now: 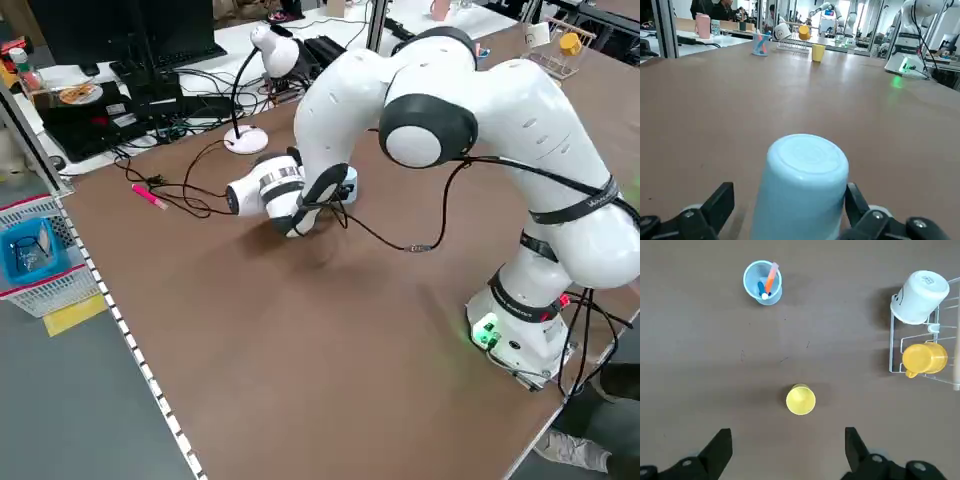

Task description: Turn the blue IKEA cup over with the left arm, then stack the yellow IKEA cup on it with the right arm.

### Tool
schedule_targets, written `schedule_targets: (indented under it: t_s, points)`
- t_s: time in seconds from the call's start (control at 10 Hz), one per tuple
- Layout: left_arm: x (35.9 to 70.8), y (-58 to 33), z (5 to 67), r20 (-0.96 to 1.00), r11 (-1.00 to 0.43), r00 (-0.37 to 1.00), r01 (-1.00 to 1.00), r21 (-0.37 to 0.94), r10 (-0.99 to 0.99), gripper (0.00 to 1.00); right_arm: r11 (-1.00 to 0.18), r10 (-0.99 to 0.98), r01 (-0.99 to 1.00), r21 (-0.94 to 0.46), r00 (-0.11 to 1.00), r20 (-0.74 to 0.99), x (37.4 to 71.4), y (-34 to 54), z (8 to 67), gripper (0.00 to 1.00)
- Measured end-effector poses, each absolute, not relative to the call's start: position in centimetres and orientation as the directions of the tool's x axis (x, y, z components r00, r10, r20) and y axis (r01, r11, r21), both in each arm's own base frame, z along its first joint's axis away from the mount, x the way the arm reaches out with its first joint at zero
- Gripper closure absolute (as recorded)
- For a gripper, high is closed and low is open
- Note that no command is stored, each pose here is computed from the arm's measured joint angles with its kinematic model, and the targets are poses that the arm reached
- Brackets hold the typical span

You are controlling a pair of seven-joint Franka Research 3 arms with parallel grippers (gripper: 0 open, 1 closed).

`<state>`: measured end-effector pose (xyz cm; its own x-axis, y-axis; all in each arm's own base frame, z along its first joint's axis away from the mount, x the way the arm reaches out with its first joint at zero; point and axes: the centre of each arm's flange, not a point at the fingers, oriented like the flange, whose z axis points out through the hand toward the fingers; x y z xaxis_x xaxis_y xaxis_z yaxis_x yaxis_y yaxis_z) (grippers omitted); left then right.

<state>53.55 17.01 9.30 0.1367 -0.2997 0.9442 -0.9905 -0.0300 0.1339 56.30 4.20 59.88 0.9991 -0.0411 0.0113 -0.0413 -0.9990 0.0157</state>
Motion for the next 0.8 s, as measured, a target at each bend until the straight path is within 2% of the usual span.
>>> schedule_targets:
  t_s: [0.7,0.8]
  points:
    - [54.0,15.0,8.4,0.95,-0.019,0.133,-0.991,0.133,-0.284,0.09,-0.999,-0.041,-0.041,0.018,0.999,-0.007,56.2,4.2,58.8,0.0]
    - [54.0,14.9,8.4,0.95,-0.019,0.134,-0.991,0.134,-0.281,0.14,-0.999,-0.042,-0.042,0.018,0.999,-0.008,56.3,4.2,58.3,0.0]
